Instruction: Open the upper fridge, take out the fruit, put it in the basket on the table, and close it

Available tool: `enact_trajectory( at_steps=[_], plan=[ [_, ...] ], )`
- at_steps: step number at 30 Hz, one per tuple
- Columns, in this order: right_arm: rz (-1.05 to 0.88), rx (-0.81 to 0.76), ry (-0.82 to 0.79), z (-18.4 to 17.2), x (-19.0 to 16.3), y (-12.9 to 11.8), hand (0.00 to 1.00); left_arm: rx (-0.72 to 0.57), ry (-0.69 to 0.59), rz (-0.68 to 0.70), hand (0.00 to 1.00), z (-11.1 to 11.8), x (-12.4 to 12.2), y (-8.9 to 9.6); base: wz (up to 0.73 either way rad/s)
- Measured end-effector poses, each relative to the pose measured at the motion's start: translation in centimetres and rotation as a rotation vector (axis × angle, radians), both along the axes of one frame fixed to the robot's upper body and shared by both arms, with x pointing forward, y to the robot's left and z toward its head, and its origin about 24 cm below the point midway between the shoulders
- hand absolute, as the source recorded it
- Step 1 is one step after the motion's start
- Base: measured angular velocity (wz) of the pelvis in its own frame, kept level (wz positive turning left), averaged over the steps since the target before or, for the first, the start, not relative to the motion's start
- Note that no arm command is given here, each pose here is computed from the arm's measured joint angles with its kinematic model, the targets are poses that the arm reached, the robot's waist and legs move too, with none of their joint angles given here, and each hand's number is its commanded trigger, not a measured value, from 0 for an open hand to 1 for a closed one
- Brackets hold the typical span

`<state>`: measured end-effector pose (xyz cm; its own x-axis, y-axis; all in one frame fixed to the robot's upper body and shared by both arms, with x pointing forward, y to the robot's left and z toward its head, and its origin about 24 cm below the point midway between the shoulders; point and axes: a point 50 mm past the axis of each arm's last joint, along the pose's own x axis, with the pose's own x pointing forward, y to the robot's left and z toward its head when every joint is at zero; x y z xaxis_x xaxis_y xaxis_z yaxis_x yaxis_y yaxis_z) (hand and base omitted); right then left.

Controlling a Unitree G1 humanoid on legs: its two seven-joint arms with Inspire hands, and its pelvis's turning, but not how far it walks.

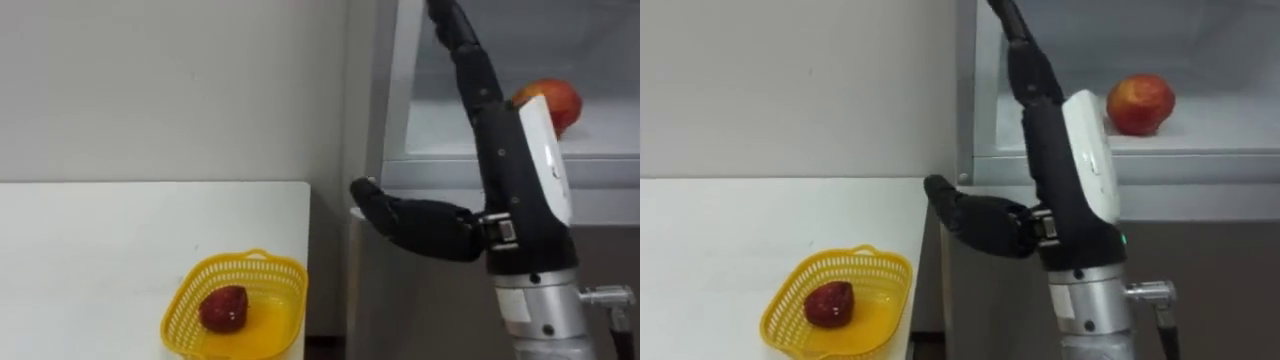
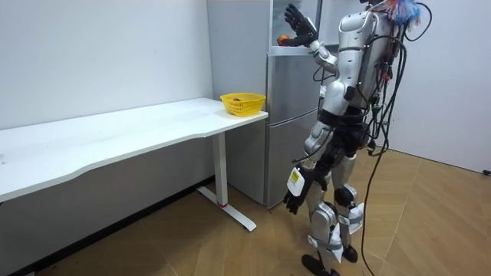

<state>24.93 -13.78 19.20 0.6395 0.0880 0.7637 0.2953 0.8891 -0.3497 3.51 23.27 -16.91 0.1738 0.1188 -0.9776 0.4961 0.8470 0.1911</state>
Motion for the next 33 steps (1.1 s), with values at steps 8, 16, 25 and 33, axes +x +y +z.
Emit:
enact_trajectory(
  at_steps=[8,16,25,33],
  plan=[
    [-0.131,0.074,-0.207,1.7,-2.6,-2.2,0.0,-0.032,0.006,0.005,0.0,-0.2,-0.8,-0.9,-0.09],
    [-0.211,0.156,-0.265,1.8,-2.8,-3.4,0.0,-0.034,0.013,0.009,0.0,-0.3,-1.3,-1.1,-0.02],
    [-0.327,0.164,-0.303,2.2,-2.8,-6.2,0.0,-0.024,0.018,0.038,0.0,-0.2,-1.7,-0.5,0.01],
    [-0.334,0.223,-0.17,1.8,-0.2,-8.6,0.0,-0.005,0.01,0.041,0.0,0.1,-1.4,0.4,0.02]
  ],
)
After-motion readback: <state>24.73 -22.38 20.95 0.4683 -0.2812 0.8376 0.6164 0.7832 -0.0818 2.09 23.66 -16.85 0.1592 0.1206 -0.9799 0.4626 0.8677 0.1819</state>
